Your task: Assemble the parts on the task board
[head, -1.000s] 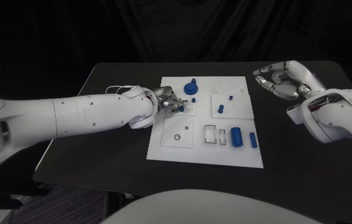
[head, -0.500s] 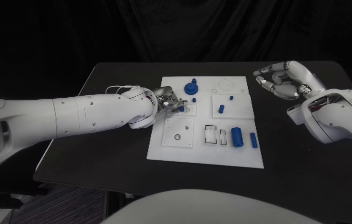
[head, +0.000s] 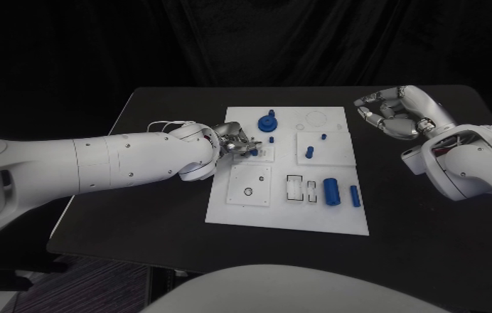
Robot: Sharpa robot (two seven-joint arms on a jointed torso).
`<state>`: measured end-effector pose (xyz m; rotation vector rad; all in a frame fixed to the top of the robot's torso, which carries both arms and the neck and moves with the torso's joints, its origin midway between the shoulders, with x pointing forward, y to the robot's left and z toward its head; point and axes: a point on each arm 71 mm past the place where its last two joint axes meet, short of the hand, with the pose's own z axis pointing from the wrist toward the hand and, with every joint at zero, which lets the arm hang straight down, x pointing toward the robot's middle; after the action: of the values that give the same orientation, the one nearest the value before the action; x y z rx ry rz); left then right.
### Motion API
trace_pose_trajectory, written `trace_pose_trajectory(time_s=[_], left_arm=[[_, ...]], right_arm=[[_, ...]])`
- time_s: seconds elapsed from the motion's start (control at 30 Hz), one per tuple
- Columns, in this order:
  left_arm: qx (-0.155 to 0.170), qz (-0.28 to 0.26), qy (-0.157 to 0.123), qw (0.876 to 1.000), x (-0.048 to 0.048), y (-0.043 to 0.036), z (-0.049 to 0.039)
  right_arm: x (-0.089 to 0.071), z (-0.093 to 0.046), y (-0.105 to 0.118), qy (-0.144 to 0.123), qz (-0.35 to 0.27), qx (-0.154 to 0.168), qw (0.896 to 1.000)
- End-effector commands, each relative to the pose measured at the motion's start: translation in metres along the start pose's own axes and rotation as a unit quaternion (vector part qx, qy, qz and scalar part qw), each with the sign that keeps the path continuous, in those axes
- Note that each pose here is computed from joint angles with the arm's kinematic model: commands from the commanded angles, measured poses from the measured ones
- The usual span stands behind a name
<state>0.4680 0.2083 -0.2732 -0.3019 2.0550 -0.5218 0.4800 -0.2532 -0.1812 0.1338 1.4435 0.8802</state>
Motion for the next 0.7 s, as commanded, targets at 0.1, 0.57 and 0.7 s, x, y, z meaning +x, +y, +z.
trace_pose_trajectory(time_s=[0.1,0.57,0.7], left_arm=[[0.006,0.004,0.017,1.0,0.006,0.0009,-0.0001],[0.018,0.004,0.017,1.0,0.0059,-0.0002,0.0008],[0.018,0.004,0.016,1.0,0.0057,0.0,0.0011]], right_arm=[[0.0012,-0.0006,-0.0013,0.003,-0.001,0.008,1.0],[0.0018,-0.0001,-0.0011,0.004,0.0,0.008,1.0],[0.0019,-0.0001,-0.0012,0.004,0.0,0.008,1.0]])
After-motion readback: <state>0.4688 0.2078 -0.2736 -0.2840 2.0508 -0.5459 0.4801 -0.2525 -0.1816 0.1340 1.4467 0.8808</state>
